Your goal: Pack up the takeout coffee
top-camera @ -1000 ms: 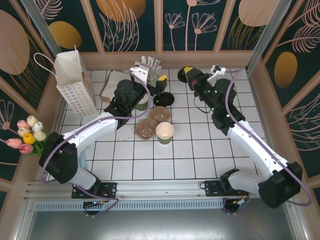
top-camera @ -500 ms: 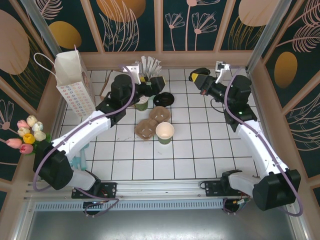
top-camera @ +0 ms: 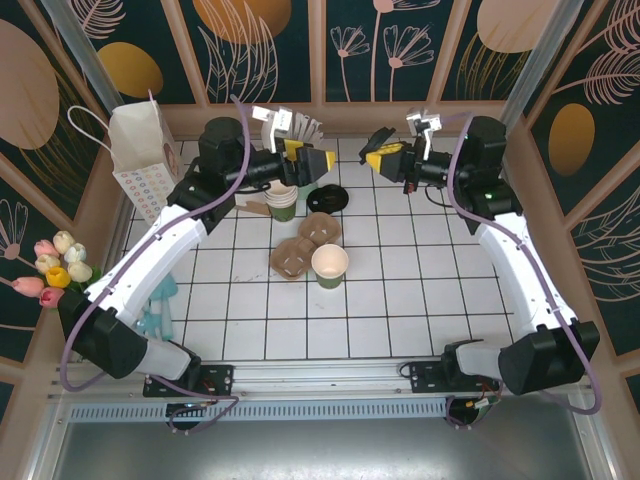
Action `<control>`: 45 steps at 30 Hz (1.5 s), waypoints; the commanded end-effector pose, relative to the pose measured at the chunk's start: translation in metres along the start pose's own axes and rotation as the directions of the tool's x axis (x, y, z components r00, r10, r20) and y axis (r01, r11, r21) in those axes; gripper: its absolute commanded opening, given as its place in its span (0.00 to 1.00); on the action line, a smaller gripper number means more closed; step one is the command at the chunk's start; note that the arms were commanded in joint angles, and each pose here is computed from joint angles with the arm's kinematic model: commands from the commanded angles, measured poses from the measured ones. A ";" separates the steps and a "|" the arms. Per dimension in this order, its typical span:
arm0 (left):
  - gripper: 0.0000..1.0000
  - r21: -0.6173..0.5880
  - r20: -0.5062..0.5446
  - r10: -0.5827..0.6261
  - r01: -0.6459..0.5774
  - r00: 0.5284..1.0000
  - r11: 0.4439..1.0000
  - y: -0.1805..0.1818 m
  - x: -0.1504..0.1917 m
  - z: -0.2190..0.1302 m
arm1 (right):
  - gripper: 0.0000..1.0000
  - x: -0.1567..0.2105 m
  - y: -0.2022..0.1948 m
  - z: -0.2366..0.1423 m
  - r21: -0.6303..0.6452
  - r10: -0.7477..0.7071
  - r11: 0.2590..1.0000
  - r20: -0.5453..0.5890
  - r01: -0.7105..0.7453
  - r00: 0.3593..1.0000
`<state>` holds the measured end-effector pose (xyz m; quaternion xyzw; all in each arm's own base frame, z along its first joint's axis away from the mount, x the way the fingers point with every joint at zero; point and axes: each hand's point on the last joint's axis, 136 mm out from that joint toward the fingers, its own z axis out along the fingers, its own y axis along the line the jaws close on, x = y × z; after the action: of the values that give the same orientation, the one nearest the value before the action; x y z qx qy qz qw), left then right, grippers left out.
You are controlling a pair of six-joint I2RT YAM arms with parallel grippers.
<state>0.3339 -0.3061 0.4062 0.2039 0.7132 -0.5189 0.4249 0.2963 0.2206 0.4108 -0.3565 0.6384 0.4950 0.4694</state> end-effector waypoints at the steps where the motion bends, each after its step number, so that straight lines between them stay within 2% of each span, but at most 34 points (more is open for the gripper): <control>1: 0.94 0.097 -0.051 0.041 -0.036 0.998 0.995 -0.007 -0.002 -0.007 | 0.00 0.008 0.037 -0.002 -0.201 -0.119 0.974 -0.045 0.108 0.992; 4: 0.92 0.144 -0.089 0.145 -0.131 0.985 0.981 -0.015 0.004 -0.010 | 0.00 0.010 0.054 0.001 -0.293 -0.196 0.940 -0.040 0.176 0.980; 8: 0.89 0.116 -0.129 0.279 -0.265 0.951 0.957 -0.010 0.011 -0.014 | 0.00 0.011 0.070 0.011 -0.381 -0.261 0.896 -0.033 0.229 0.965; 15: 0.76 0.155 -0.140 0.421 -0.400 0.896 0.903 -0.015 0.007 -0.013 | 0.00 0.019 0.080 0.033 -0.477 -0.293 0.846 -0.047 0.237 0.955; 21: 0.68 0.266 -0.172 0.525 -0.474 0.834 0.840 -0.030 0.023 -0.023 | 0.00 0.021 0.098 0.033 -0.511 -0.347 0.811 -0.026 0.286 0.937; 23: 0.60 0.267 -0.175 0.542 -0.490 0.822 0.830 -0.031 0.024 -0.026 | 0.00 0.021 0.105 0.031 -0.525 -0.362 0.795 -0.008 0.305 0.932; 28: 0.57 0.296 -0.172 0.547 -0.487 0.819 0.822 -0.035 0.025 -0.026 | 0.00 0.022 0.116 0.031 -0.542 -0.385 0.774 0.010 0.329 0.923; 32: 0.50 0.341 -0.165 0.545 -0.471 0.822 0.814 -0.040 0.026 -0.026 | 0.00 0.022 0.123 0.031 -0.552 -0.404 0.757 0.025 0.349 0.915; 40: 0.51 0.408 -0.153 0.544 -0.449 0.825 0.795 -0.049 0.030 -0.028 | 0.00 0.026 0.130 0.032 -0.561 -0.421 0.744 0.028 0.363 0.907; 45: 0.48 0.468 -0.149 0.548 -0.430 0.823 0.772 -0.056 0.036 -0.031 | 0.00 0.027 0.136 0.031 -0.572 -0.435 0.727 0.043 0.379 0.899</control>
<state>0.2714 -0.3032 0.4089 0.5208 0.5848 -0.4732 0.4036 0.1889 0.2890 0.4099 -0.6141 0.4361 0.5316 0.3874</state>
